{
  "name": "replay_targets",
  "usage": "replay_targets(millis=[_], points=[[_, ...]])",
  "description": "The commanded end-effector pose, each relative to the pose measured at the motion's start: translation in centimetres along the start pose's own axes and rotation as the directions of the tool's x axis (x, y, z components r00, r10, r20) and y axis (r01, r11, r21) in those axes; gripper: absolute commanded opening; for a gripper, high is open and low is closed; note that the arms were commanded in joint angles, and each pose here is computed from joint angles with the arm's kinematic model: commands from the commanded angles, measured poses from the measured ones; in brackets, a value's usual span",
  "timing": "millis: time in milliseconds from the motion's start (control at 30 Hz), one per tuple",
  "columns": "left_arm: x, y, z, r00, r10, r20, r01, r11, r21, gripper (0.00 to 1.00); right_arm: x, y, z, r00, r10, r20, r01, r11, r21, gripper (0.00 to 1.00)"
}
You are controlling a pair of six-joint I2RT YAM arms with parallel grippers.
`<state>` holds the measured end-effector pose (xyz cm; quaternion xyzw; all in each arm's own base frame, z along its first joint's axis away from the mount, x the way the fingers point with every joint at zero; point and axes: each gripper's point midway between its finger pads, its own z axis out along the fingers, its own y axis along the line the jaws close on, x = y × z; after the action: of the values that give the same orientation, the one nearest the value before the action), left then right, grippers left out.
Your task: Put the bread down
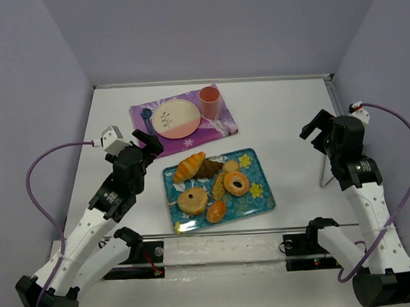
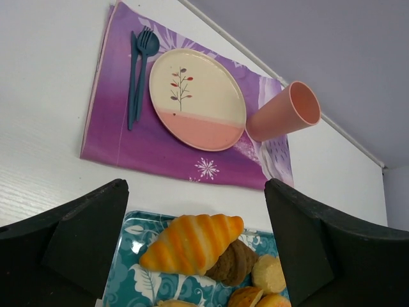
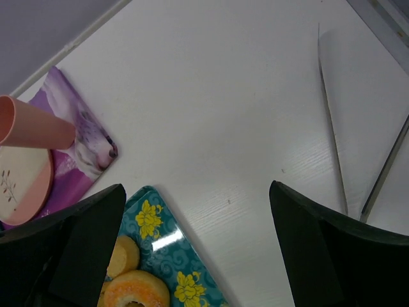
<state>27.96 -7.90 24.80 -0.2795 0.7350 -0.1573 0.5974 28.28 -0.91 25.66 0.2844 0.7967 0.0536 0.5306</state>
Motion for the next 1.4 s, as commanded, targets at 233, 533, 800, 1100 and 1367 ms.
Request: replay_targets(millis=[233, 533, 800, 1100, 1367], points=[[-2.2, -1.1, 0.2, 0.996, -0.036, 0.079, 0.035, 0.999, 0.026, 0.99, 1.7, -2.8, 2.9, 0.999, -0.025, -0.047, 0.034, 0.983, 0.181, 1.0], [-0.2, -1.9, 1.2, 0.999, -0.019, 0.045, 0.015, 0.997, 0.08, 0.99, 2.7, -12.1, 5.1, 0.975, 0.1, -0.197, 0.01, 0.87, 0.493, 1.0], [-0.2, -3.9, 2.2, 0.999, -0.004, 0.042, -0.001, 0.992, 0.126, 0.99, 7.1, -16.2, 6.9, 0.925, 0.191, -0.327, 0.053, 0.79, 0.611, 1.0], [-1.1, -3.4, 2.9, 0.996, -0.015, 0.084, 0.006, 0.994, 0.112, 0.99, 11.1, -19.5, 8.6, 0.882, 0.233, -0.411, 0.131, 0.715, 0.687, 1.0], [-1.1, -2.3, 3.7, 0.996, -0.011, 0.09, 0.004, 0.997, 0.083, 0.99, 12.3, -20.6, 9.1, 0.86, 0.25, -0.445, 0.166, 0.688, 0.706, 1.0]])
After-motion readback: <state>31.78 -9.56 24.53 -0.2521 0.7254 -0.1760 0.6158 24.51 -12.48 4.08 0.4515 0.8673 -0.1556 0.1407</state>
